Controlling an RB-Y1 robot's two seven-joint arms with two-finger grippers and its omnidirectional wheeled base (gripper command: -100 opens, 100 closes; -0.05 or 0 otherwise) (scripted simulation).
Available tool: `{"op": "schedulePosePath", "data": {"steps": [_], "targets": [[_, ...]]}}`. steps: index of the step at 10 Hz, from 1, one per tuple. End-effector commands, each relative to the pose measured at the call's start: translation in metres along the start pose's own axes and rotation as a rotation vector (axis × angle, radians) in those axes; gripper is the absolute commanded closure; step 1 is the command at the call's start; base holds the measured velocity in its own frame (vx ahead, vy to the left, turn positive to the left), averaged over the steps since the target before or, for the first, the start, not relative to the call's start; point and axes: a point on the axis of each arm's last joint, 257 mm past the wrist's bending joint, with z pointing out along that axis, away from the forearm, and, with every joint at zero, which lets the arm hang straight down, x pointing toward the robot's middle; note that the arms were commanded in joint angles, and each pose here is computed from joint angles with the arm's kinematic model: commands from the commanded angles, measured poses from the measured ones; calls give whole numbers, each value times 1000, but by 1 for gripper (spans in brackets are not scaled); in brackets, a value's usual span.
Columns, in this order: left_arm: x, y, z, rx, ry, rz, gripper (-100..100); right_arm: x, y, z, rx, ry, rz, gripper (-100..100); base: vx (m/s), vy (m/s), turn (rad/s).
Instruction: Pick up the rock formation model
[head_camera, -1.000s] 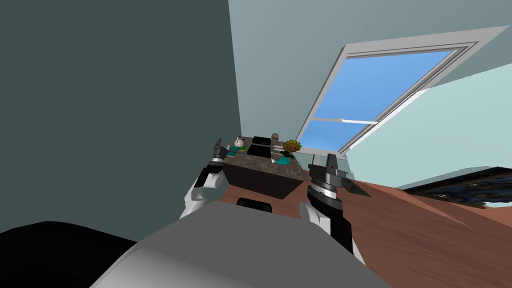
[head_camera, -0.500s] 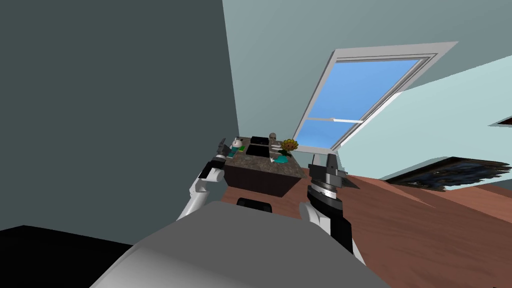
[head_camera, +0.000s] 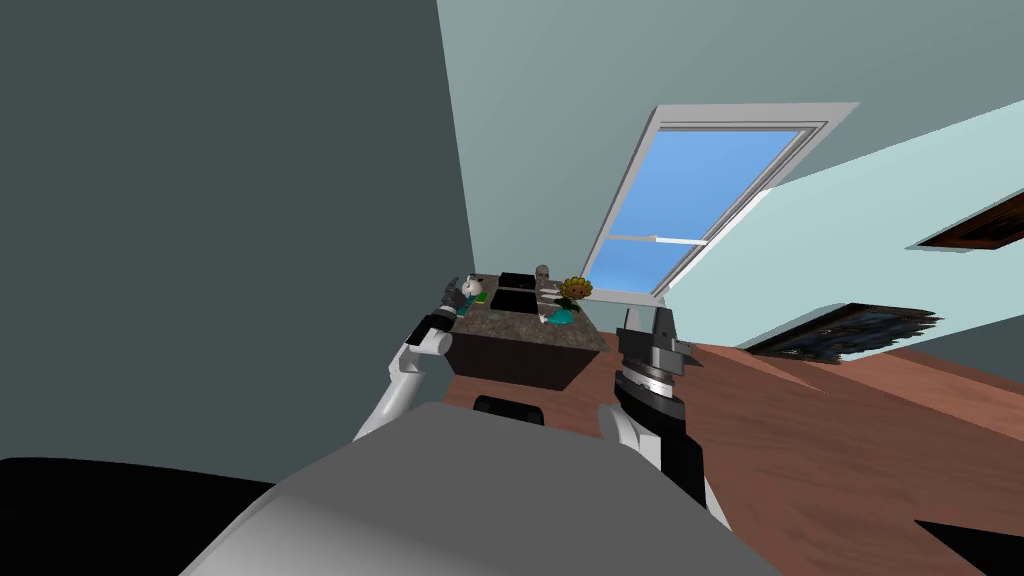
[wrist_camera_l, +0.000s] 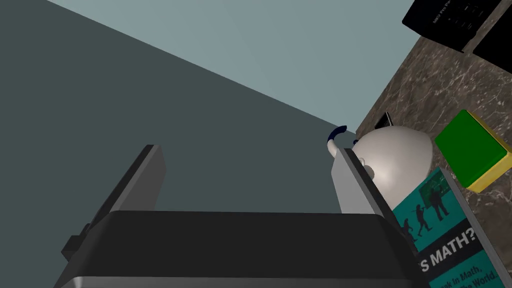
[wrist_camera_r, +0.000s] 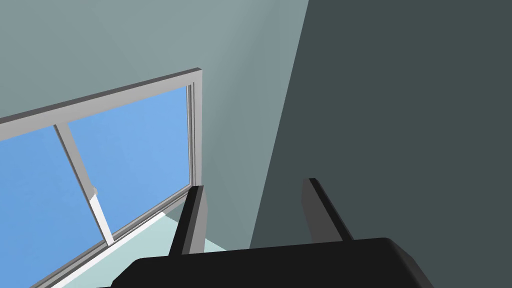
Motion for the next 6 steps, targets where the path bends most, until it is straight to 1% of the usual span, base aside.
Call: {"op": "schedulePosePath", "data": {"steps": [1, 2, 3, 4, 5, 6], "targets": [[-1, 9, 4, -42, -3, -11, -100, 0, 0, 0, 0, 0, 0, 0, -11, 42, -93], [-2, 13, 3, -58, -6, -11, -100, 0, 0, 0, 0, 0, 0, 0, -4, 22, 17], [-1, 20, 15, -88, -2, -34, -100, 0, 0, 0, 0, 0, 0, 0, -11, 41, -146], [-2, 26, 14, -112, -7, -34, -100, 0, 0, 0, 0, 0, 0, 0, -14, 47, -94], [-3, 29, 14, -124, -10, -34, -100, 0, 0, 0, 0, 0, 0, 0, -4, 20, 9], [-2, 37, 24, -157, -8, -57, -100, 0, 0, 0, 0, 0, 0, 0, -9, 34, -138]]}}
